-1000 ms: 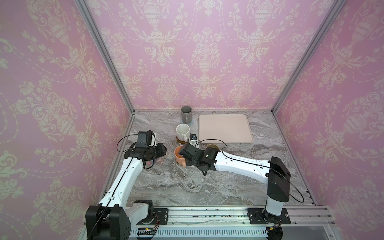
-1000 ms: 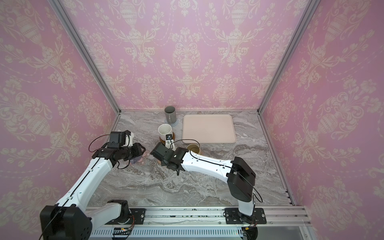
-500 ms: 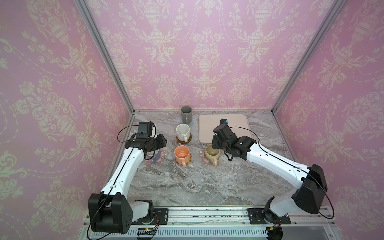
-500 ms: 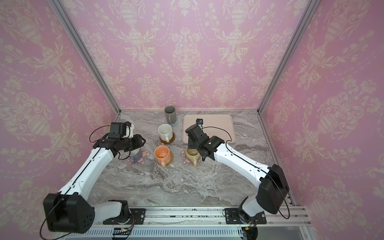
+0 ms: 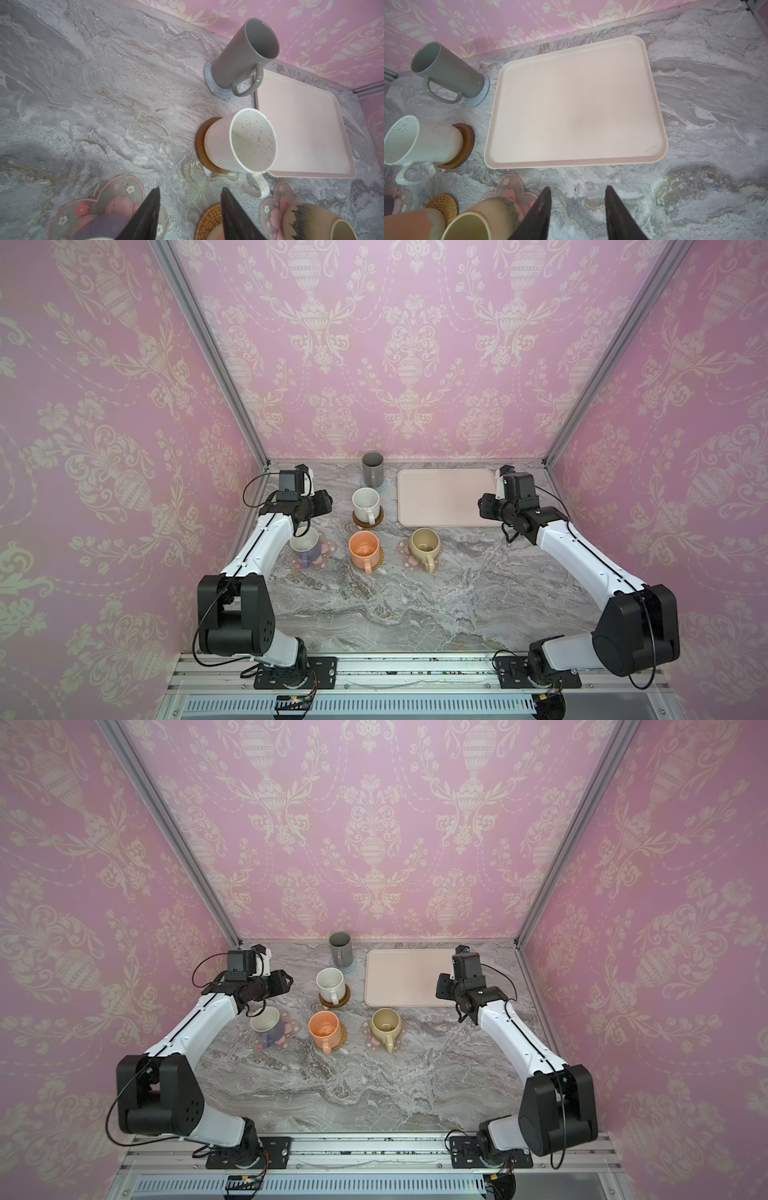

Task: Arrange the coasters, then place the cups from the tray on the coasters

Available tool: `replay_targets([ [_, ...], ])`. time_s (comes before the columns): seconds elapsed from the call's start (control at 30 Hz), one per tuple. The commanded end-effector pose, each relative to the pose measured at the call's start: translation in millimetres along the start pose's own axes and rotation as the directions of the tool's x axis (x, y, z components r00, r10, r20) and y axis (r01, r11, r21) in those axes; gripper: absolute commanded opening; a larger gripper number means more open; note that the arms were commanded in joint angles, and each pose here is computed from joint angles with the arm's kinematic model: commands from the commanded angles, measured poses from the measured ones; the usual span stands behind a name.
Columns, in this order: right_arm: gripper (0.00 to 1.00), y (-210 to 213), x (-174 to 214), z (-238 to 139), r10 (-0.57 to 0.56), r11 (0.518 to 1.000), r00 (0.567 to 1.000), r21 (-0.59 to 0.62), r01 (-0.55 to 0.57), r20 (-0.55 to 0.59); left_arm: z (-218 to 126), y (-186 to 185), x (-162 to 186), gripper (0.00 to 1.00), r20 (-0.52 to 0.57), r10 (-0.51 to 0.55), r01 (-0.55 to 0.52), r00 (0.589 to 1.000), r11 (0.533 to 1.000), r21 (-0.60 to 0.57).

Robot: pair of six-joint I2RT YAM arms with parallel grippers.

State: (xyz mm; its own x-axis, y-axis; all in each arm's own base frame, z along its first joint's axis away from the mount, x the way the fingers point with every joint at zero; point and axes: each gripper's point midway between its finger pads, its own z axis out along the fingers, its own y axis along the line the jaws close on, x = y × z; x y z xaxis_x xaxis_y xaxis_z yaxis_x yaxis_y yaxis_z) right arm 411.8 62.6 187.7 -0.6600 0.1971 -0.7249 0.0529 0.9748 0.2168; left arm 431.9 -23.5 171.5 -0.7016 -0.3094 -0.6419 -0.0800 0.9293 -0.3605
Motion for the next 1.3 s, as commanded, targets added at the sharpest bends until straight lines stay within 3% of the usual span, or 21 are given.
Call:
replay_targets([
  [0.0, 0.46, -15, 1, 13, -0.056, 0.998, 0.998, -0.035, 0.057, 0.023, 9, 19, -22, 0.51, 0.089, 0.033, -0.032, 0.996, 0.999, -0.006],
  [0.13, 0.49, -46, -3, 15, -0.027, 1.000, 0.994, -0.012, 0.028, 0.106, 17, 49, -23, 0.53, 0.147, 0.039, -0.030, 0.988, 0.998, -0.058],
  [0.33, 0.61, -84, -3, 18, 0.024, 0.999, 0.983, 0.020, -0.028, 0.180, 40, 78, 7, 0.56, 0.100, 0.115, -0.101, 0.988, 0.985, -0.138],
  [0.47, 0.67, -96, -1, 20, 0.031, 0.999, 0.973, 0.026, -0.038, 0.230, 47, 87, 18, 0.58, 0.153, 0.152, -0.127, 0.977, 0.979, -0.159],
  [0.67, 0.70, -100, 7, 26, 0.040, 0.999, 0.958, 0.019, -0.047, 0.285, 59, 84, 33, 0.66, 0.122, 0.176, -0.164, 0.977, 0.981, -0.103],
  [0.83, 0.77, -100, 16, 35, 0.054, 0.998, 0.965, -0.001, -0.056, 0.257, 57, 78, 37, 0.71, 0.151, 0.190, -0.181, 0.970, 0.981, -0.075],
  [1.27, 0.81, -99, 21, 34, 0.026, 1.000, 0.972, 0.005, -0.028, 0.232, 27, 57, 7, 0.73, 0.139, 0.208, -0.203, 0.968, 0.978, -0.049],
])
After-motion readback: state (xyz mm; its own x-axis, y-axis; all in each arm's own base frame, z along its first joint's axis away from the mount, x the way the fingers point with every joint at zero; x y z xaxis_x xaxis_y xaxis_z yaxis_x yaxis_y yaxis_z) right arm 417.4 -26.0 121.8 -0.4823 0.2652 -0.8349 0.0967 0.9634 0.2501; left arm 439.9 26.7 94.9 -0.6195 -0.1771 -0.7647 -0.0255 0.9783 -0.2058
